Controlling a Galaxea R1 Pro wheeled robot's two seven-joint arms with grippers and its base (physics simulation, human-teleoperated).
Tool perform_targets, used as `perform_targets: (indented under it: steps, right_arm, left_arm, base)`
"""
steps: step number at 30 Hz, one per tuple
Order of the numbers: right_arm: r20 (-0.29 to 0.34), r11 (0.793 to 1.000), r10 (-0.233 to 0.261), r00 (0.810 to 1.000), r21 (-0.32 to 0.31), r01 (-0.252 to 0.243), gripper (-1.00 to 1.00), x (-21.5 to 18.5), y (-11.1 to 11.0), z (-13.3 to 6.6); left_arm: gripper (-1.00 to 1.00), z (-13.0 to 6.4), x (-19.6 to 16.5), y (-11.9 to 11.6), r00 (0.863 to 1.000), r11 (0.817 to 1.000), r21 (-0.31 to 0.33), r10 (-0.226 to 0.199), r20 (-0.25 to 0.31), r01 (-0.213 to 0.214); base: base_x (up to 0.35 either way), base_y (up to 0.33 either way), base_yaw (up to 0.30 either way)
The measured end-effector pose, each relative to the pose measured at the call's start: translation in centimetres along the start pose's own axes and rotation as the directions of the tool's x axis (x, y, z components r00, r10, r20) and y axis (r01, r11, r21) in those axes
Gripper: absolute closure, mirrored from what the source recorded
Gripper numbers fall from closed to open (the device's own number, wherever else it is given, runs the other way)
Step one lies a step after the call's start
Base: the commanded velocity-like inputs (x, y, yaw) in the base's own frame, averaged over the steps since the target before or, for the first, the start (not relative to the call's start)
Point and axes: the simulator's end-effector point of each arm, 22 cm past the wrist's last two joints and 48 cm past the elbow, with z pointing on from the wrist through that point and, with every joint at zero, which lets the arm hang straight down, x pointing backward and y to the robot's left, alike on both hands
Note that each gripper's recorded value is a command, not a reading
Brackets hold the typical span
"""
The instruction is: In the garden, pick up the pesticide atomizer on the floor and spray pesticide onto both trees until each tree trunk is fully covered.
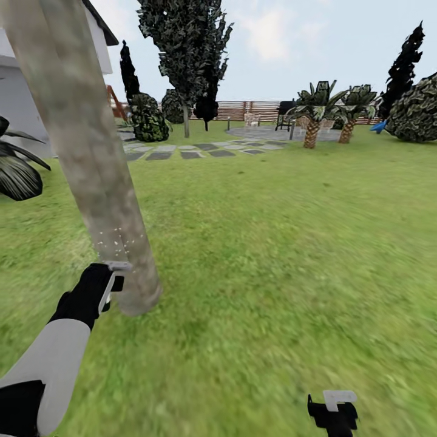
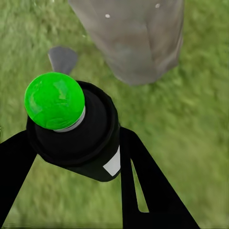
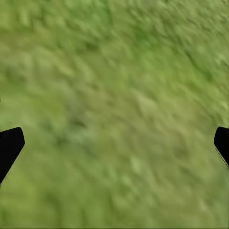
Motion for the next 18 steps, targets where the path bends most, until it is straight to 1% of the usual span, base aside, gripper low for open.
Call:
perform_targets:
  steps: [5, 8, 12, 14, 18]
  right_arm:
    - [0.0, 1.0, 0.0, 1.0, 0.0, 0.0, -1.0, 0.0, 0.0, 0.0]
    - [0.0, 1.0, 0.0, 1.0, 0.0, 0.0, -1.0, 0.0, 0.0, 0.0]
    - [0.0, 1.0, 0.0, 1.0, 0.0, 0.0, -1.0, 0.0, 0.0, 0.0]
    - [0.0, 1.0, 0.0, 1.0, 0.0, 0.0, -1.0, 0.0, 0.0, 0.0]
    - [-0.001, 1.0, 0.0, 1.0, 0.0, 0.0, -1.0, 0.0, 0.0, 0.0]
  left_arm:
    - [1.0, 0.0, 0.2, -0.2, 1.0, 1.0, 0.0, 0.006, -0.001, -0.006]
    - [1.0, 0.3, 1.1, -0.2, 1.0, 1.0, -0.001, 0.008, -0.014, -0.009]
    - [1.0, 0.4, 1.4, -0.3, 1.0, 1.0, 0.001, 0.01, -0.018, -0.01]
    - [1.0, 0.6, 2.1, -0.8, 1.0, 1.0, 0.01, 0.01, -0.028, -0.009]
    - [1.0, 0.9, 3.6, -1.8, 0.999, 1.0, 0.023, 0.017, -0.047, -0.016]
  base:
    - [0.257, -0.163, 0.277]
    - [0.32, -0.034, 0.277]
    - [0.332, -0.008, 0.277]
    - [0.13, -0.048, 0.277]
    - [0.019, -0.007, 0.275]
